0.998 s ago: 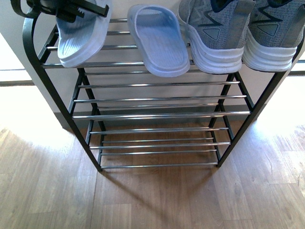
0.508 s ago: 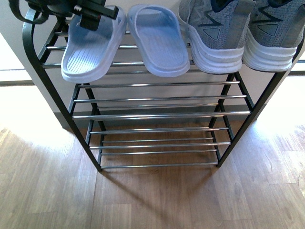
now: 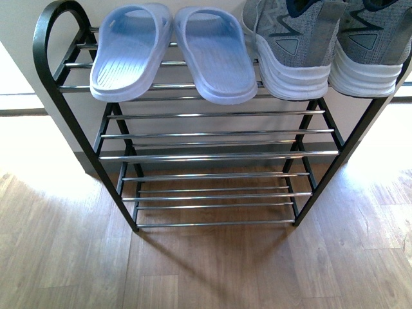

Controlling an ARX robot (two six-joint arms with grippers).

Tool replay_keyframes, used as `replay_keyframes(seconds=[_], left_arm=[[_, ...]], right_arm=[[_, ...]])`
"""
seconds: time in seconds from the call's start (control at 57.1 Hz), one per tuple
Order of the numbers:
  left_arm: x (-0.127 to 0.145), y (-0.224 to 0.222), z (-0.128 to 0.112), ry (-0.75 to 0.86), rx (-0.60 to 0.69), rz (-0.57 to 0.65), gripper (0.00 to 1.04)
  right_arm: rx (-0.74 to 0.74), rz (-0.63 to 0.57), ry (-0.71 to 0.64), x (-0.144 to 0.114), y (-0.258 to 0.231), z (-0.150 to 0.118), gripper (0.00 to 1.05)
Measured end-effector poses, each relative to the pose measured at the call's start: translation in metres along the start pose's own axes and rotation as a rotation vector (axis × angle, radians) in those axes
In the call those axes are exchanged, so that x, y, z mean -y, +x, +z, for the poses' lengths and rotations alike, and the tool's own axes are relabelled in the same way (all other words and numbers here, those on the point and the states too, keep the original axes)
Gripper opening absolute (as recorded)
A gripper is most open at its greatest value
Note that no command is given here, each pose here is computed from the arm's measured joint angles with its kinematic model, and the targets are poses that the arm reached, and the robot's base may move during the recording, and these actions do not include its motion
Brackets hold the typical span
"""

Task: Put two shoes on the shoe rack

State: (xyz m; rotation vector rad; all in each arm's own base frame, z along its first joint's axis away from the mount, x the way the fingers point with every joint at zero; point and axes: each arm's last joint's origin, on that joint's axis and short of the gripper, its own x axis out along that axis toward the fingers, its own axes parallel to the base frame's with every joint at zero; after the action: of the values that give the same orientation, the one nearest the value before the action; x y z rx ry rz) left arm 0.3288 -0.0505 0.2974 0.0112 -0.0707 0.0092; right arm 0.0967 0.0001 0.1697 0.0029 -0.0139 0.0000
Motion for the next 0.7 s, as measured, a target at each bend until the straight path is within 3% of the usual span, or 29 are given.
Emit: replay_keyframes(seconds=[0.21, 0.42, 0.7], left_arm=[[-0.013, -0.042, -0.056, 0.001, -0.093, -0.020, 0.34], [-0.027, -0.081, -0.068, -0.006, -0.064, -0.010, 0.02], [-0.037, -0.124, -0.091, -0.008, -0.083, -0.012, 0.01]], right_arm=[[0.000, 0.000, 0.000, 0.000, 0.000, 0.000, 0.96], [0.000, 0.000, 0.000, 0.000, 0.000, 0.000, 0.96], [0.000, 0.000, 0.000, 0.000, 0.000, 0.000, 0.96]])
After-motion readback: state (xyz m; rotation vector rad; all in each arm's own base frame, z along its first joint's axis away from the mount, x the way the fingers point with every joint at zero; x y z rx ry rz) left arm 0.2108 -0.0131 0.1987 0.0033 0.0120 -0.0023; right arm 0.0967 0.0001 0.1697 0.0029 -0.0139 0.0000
